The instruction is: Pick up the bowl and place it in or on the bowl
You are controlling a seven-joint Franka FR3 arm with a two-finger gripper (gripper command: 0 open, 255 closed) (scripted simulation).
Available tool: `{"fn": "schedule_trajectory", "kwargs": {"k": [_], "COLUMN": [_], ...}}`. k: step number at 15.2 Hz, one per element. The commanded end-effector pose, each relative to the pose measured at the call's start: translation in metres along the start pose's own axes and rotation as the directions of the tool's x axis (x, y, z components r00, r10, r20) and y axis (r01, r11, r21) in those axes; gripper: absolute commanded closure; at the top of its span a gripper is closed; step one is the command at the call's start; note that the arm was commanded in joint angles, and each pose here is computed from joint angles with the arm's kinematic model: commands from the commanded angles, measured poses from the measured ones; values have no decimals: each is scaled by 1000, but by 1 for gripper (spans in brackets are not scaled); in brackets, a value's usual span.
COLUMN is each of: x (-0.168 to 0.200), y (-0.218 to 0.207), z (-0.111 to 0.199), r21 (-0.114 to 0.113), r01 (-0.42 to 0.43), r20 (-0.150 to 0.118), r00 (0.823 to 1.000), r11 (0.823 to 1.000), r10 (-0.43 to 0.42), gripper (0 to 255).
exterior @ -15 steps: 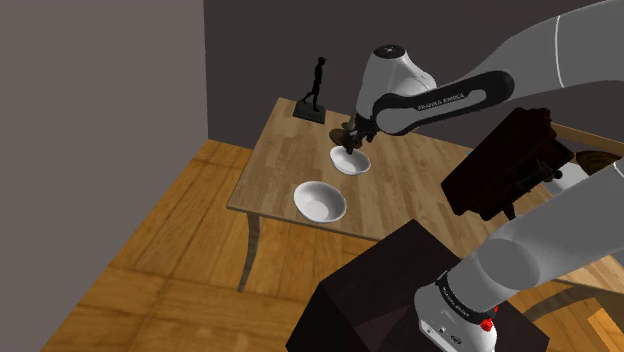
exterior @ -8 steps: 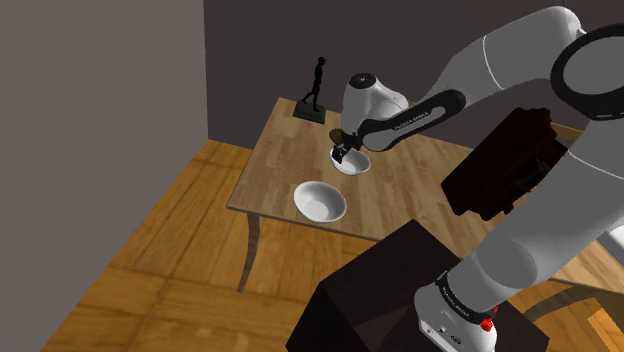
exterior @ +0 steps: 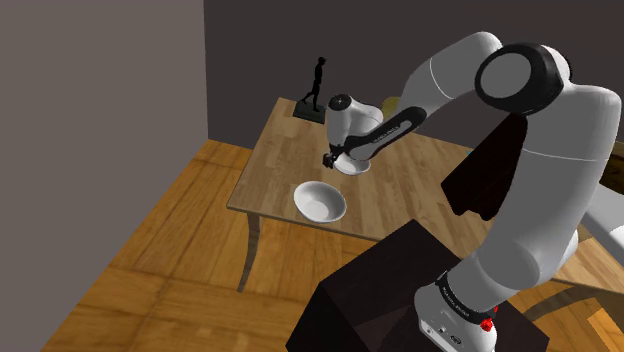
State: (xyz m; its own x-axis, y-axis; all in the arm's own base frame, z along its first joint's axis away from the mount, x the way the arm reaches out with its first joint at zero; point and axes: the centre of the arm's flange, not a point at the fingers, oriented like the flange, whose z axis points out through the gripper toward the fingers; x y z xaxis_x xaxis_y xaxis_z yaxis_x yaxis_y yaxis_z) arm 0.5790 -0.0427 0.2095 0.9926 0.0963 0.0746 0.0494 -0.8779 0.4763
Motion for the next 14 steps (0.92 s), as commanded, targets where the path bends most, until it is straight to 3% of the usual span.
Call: {"fn": "schedule_trajectory", "kwargs": {"k": [1, 9, 14], "x": [11, 13, 13], "y": [-4, -3, -3], "z": [27, 70, 70], "r21": [-24, -26, -26], "r01": [9, 10, 10], "r20": [0, 1, 1], "r00": [1000, 1000, 1000], "r11": [1000, 1000, 1000], "r10": [-9, -10, -10], "gripper": [0, 0, 0]}}
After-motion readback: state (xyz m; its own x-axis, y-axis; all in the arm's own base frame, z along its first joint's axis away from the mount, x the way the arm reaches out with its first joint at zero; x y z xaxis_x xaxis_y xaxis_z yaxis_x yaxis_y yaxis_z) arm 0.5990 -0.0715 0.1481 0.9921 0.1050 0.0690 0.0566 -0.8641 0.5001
